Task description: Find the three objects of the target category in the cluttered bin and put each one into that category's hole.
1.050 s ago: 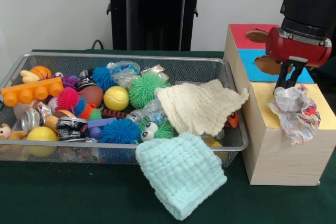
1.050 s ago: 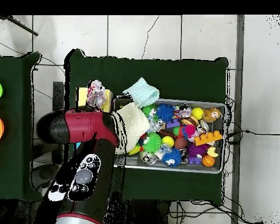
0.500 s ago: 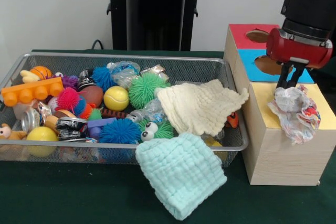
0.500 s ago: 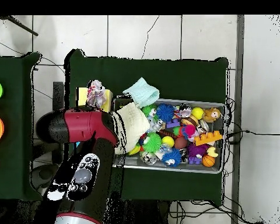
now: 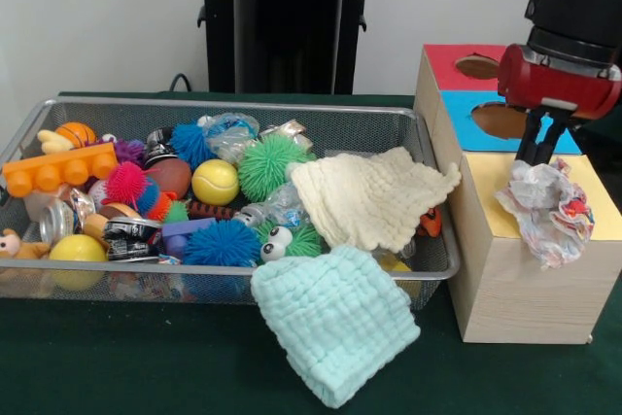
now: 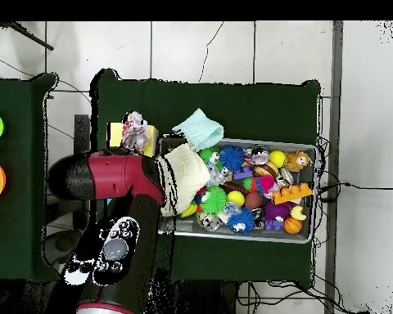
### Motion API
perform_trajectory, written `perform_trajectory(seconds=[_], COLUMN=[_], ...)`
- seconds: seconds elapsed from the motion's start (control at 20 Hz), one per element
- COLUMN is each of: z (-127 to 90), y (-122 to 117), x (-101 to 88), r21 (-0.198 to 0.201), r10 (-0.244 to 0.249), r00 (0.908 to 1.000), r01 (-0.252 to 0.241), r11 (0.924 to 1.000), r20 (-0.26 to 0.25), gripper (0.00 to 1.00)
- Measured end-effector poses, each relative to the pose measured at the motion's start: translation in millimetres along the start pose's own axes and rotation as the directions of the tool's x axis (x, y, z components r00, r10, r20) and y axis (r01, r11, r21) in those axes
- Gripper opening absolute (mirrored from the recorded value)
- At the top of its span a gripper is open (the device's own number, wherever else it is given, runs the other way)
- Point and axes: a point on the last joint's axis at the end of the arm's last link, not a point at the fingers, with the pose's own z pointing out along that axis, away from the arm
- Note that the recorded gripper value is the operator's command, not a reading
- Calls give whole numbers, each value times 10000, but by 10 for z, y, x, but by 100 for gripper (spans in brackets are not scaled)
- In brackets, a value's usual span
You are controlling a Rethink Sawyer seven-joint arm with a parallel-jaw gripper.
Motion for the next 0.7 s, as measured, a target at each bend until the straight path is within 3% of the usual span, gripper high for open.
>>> perform_trajectory(seconds=[0.25, 0.7], z=[-117, -629], y=[-9, -63], x=[-28, -136], r21=[-52, -243], r10=[76, 281], r00=[9999, 9982], r01=[-77, -294], r11=[10000, 9993], r20=[-132, -537], gripper=[0, 0])
